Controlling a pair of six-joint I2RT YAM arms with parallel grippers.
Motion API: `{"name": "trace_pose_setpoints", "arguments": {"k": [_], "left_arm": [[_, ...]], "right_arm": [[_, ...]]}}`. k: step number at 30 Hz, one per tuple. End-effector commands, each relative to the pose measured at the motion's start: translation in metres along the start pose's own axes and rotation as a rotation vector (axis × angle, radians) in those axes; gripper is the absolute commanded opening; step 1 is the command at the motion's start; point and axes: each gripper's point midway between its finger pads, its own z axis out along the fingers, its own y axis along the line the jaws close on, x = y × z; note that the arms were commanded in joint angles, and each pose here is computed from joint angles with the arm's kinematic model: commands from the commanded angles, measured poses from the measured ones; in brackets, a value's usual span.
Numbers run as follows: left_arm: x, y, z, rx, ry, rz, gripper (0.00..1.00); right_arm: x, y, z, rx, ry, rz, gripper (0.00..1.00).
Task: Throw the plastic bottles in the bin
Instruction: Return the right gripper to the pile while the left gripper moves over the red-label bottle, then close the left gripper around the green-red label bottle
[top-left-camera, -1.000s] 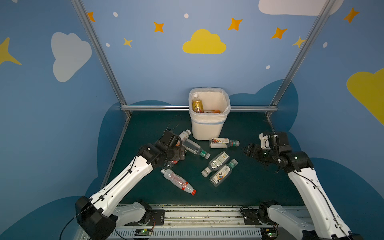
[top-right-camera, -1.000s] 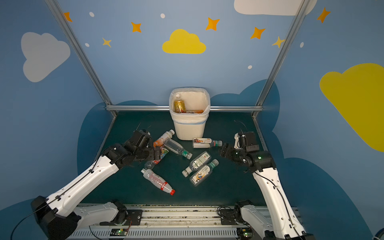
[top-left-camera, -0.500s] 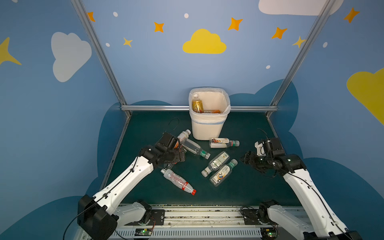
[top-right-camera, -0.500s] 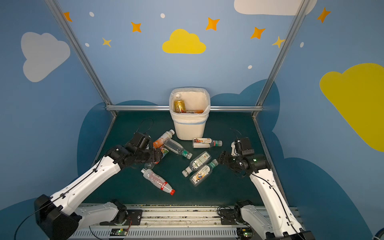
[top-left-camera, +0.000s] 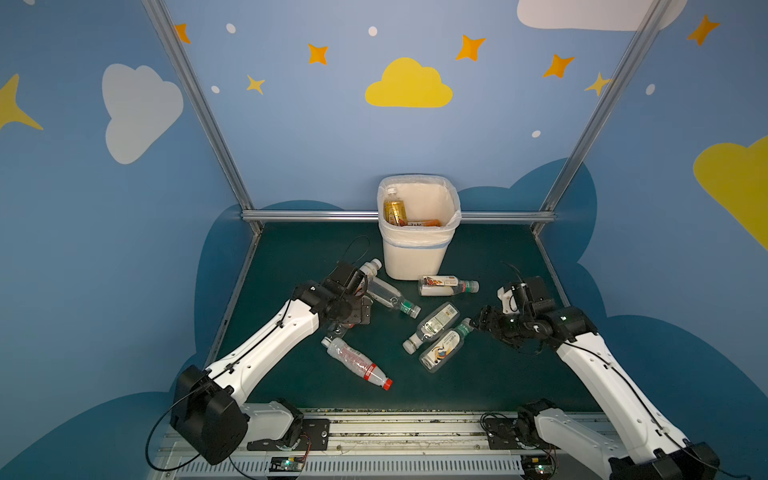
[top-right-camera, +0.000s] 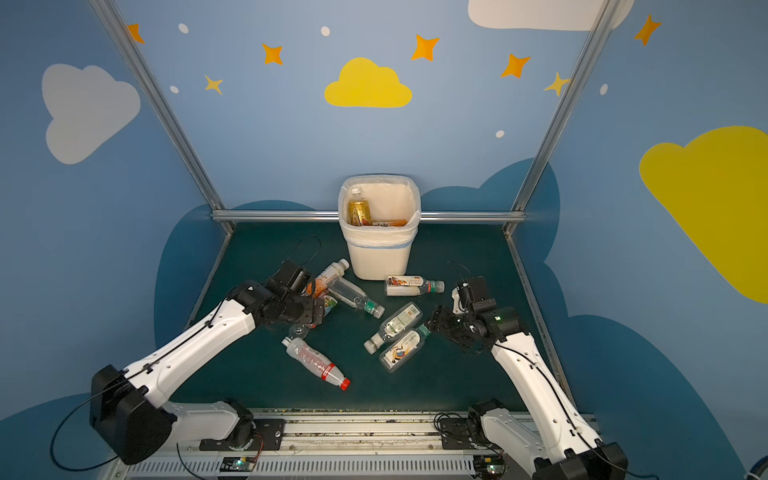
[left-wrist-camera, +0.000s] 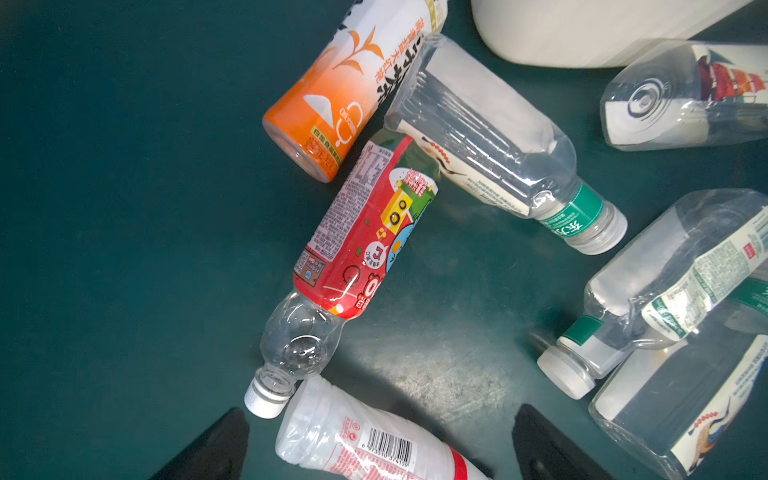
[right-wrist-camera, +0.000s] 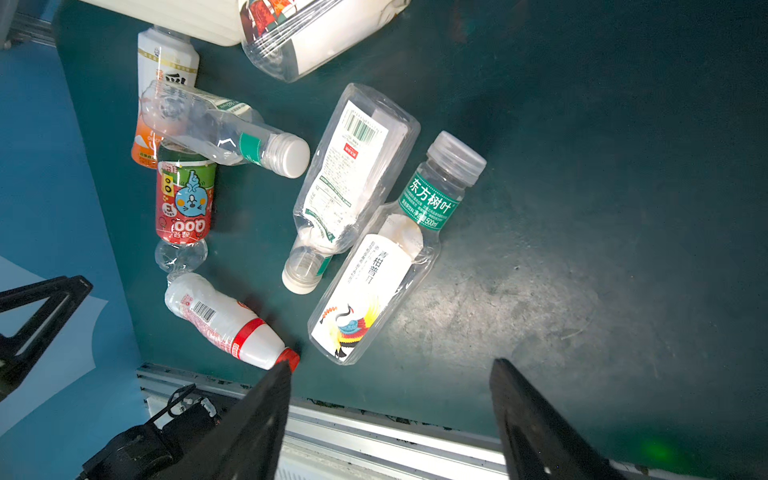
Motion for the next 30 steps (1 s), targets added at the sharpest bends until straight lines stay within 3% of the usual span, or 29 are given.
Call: {"name": "trace_pose_setpoints", "arguments": {"k": [1, 30], "left_arm": [[-0.002, 0.005, 0.003, -0.027, 0.013, 0.026, 1.00], [-0.011, 0.017, 0.074, 0.014, 0.199, 0.116, 0.93]], "right_arm": [[0.000, 0.003, 0.001, -0.008, -0.004, 0.000, 0.76], [0.008, 0.001, -0.007, -0.001, -0.019, -0.008, 0.77]]}}
